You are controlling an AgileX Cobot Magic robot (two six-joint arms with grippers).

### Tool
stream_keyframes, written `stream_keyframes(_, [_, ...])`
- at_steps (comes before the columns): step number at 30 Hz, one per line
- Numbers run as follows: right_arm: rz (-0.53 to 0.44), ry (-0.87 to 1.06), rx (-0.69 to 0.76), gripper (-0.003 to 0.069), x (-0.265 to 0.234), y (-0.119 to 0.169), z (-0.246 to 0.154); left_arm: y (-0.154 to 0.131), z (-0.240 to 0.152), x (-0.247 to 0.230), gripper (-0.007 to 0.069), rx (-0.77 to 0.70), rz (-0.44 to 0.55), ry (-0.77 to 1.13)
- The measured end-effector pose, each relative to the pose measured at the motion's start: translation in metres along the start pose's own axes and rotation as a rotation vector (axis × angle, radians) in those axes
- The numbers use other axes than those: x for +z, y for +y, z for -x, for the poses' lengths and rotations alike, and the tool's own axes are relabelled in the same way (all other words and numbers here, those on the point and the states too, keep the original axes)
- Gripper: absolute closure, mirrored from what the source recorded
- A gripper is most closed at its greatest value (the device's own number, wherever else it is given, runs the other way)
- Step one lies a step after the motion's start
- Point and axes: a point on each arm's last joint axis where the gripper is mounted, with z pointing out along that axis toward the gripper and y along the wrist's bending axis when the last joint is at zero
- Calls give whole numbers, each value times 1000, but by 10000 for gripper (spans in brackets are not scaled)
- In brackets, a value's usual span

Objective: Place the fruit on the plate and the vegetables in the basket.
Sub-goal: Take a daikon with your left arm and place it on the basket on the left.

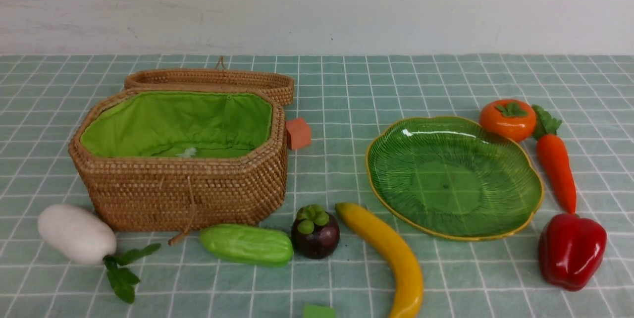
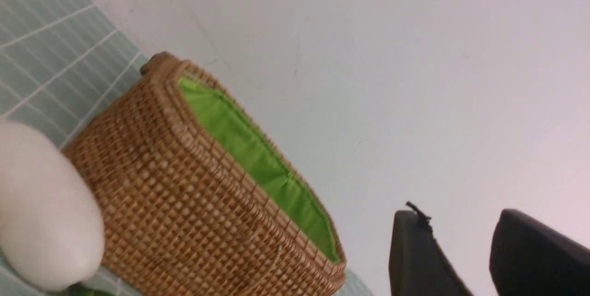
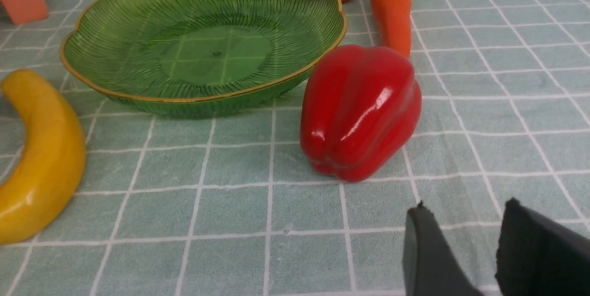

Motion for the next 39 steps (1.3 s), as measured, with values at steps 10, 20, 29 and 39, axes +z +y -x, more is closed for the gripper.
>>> stream_keyframes(10, [0, 0, 0, 417, 0, 0, 0, -17, 3, -1, 561, 42, 49, 141])
stream_keyframes(20, [99, -103, 480, 417, 0, 6, 9, -46, 8, 22, 638, 240, 392, 689])
stream_keyframes(29, [217, -62, 588, 506, -20, 19, 45, -45, 2, 68, 638, 326, 561, 982])
stream_keyframes(39, [452, 226, 50, 602, -66, 47, 181, -40, 3, 101, 638, 399, 615, 1000])
